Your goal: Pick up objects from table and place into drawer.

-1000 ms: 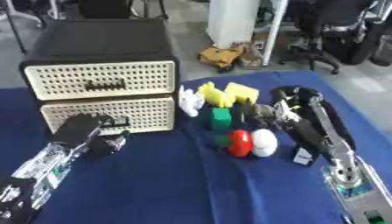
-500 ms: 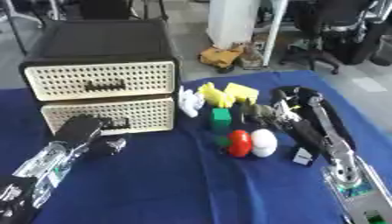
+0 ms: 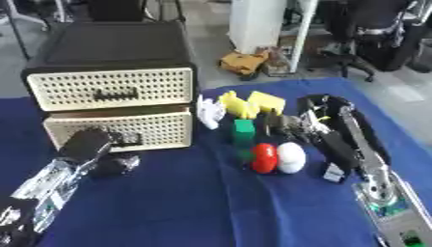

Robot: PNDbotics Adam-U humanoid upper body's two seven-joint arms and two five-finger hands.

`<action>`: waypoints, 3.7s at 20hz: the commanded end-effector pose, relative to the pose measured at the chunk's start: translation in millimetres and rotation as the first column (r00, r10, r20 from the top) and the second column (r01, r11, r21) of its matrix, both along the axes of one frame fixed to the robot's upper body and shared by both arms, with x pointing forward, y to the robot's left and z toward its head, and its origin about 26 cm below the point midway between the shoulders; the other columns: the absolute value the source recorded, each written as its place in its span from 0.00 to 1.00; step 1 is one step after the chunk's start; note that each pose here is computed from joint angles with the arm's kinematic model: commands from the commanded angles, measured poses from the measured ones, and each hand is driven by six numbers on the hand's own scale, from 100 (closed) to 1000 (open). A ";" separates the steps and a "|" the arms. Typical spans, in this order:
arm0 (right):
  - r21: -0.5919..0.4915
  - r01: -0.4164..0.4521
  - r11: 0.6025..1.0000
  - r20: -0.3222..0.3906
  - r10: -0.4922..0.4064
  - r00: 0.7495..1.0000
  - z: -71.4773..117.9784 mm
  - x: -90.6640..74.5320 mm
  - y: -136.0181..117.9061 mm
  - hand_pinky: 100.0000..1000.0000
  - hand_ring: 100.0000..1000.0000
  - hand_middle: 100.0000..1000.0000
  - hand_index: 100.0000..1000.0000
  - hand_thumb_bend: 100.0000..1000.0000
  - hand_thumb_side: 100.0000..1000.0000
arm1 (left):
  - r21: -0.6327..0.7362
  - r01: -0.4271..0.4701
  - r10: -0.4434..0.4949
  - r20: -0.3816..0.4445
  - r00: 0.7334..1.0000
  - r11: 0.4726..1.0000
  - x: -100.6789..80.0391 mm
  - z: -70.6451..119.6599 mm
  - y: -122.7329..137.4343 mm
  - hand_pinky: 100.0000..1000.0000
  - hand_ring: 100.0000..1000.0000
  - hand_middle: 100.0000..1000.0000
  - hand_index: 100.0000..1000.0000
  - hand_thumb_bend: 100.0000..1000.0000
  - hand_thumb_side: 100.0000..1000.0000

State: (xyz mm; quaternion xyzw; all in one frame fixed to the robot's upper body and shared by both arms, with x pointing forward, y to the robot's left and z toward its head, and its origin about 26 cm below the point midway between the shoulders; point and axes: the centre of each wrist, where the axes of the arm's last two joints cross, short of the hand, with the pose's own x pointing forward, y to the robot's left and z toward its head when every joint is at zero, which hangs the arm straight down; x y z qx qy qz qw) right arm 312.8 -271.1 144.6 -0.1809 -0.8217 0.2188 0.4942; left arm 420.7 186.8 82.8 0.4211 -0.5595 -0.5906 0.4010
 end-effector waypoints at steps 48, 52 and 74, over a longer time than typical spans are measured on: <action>-0.013 0.016 1.000 0.024 -0.016 1.000 6.5 -1.7 -6.9 0.37 0.50 0.58 0.70 0.00 0.73 | -0.173 0.318 -0.349 -0.195 0.917 0.932 -99.9 48.6 -18.1 0.00 0.00 0.00 0.72 0.25 1.00; -0.013 0.017 1.000 0.026 -0.017 1.000 6.8 -1.7 -7.1 0.37 0.50 0.58 0.70 0.00 0.72 | -0.184 0.317 -0.347 -0.171 0.922 0.931 -103.7 53.8 -15.9 0.00 0.00 0.00 0.77 0.24 1.00; -0.036 0.045 0.998 0.009 -0.045 0.999 4.0 0.5 -13.6 0.37 0.50 0.58 0.70 0.00 0.72 | -0.452 0.189 -0.158 0.107 0.982 0.872 -112.1 90.3 22.3 0.00 0.00 0.00 0.67 0.15 1.00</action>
